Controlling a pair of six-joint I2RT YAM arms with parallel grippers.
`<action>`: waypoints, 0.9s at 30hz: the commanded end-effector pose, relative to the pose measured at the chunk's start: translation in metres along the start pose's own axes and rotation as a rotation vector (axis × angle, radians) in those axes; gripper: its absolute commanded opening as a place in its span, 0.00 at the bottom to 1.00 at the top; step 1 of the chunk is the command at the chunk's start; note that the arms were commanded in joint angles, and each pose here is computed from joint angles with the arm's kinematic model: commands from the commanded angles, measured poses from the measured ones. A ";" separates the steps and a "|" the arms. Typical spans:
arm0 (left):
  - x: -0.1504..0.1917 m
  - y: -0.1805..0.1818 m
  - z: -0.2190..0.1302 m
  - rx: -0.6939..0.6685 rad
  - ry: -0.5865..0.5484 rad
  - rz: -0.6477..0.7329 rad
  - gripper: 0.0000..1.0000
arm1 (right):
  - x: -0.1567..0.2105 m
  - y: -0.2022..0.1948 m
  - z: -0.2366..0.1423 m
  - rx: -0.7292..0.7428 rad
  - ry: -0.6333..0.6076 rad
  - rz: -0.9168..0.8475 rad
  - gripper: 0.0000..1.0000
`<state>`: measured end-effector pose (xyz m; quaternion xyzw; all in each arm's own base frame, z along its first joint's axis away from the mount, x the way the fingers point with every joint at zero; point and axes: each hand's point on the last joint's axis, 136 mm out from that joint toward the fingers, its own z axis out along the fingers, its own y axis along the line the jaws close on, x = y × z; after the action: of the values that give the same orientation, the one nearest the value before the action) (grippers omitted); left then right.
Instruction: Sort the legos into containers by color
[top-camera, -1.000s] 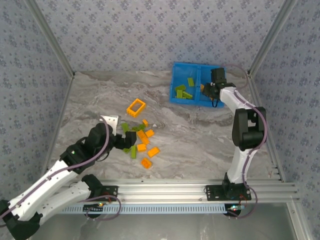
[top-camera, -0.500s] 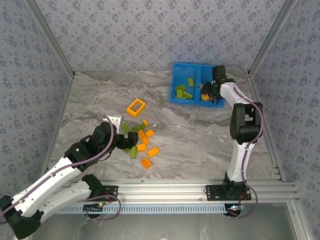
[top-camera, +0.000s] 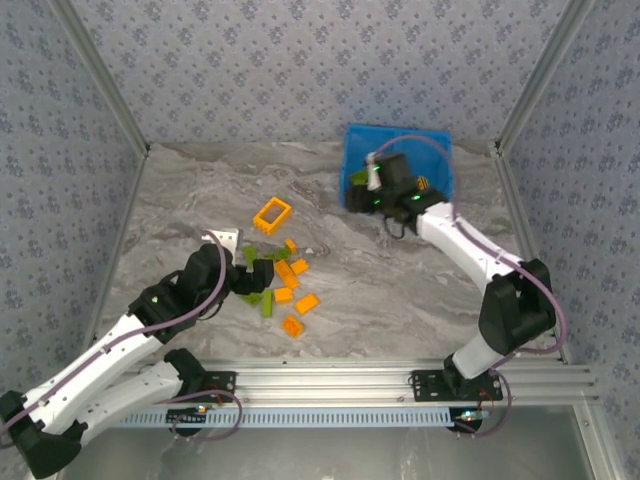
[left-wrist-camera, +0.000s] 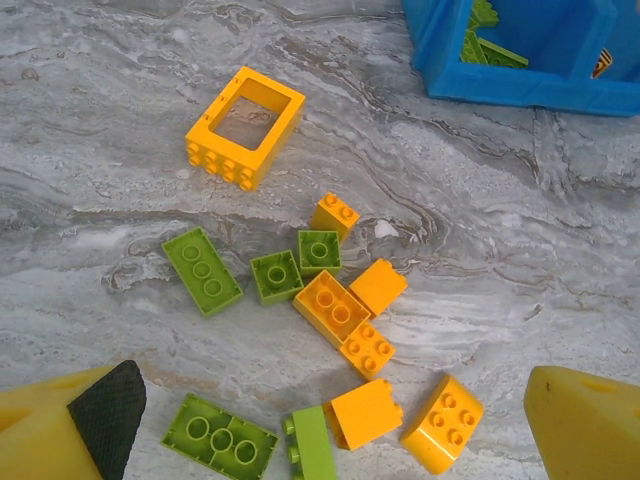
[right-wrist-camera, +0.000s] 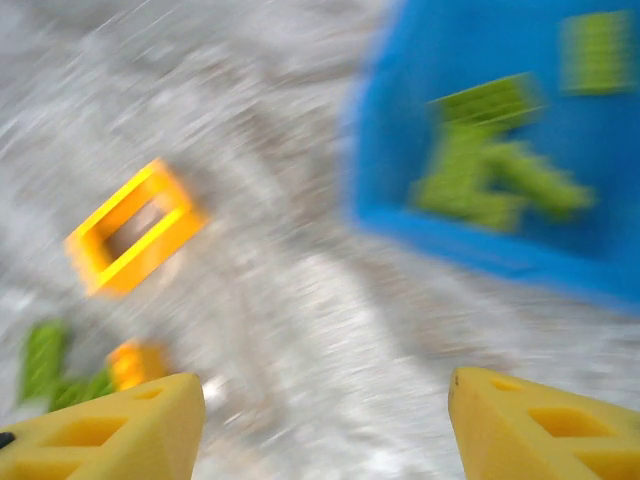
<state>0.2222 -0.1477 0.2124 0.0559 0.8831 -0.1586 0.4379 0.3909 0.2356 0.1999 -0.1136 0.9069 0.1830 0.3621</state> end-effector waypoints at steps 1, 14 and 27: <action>-0.016 -0.003 -0.006 0.002 -0.035 0.005 0.99 | 0.044 0.055 0.025 -0.132 0.120 -0.125 0.68; -0.007 0.006 -0.009 -0.016 -0.029 -0.029 0.99 | 0.101 0.122 0.126 -0.144 0.337 -0.292 0.68; -0.005 0.006 -0.008 -0.014 -0.028 -0.032 0.99 | 0.113 0.112 0.162 -0.099 0.369 -0.265 0.37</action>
<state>0.2187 -0.1427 0.2181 0.0457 0.8794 -0.1650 0.4443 0.3681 0.4013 0.0457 -0.2863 0.9193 0.1694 0.2105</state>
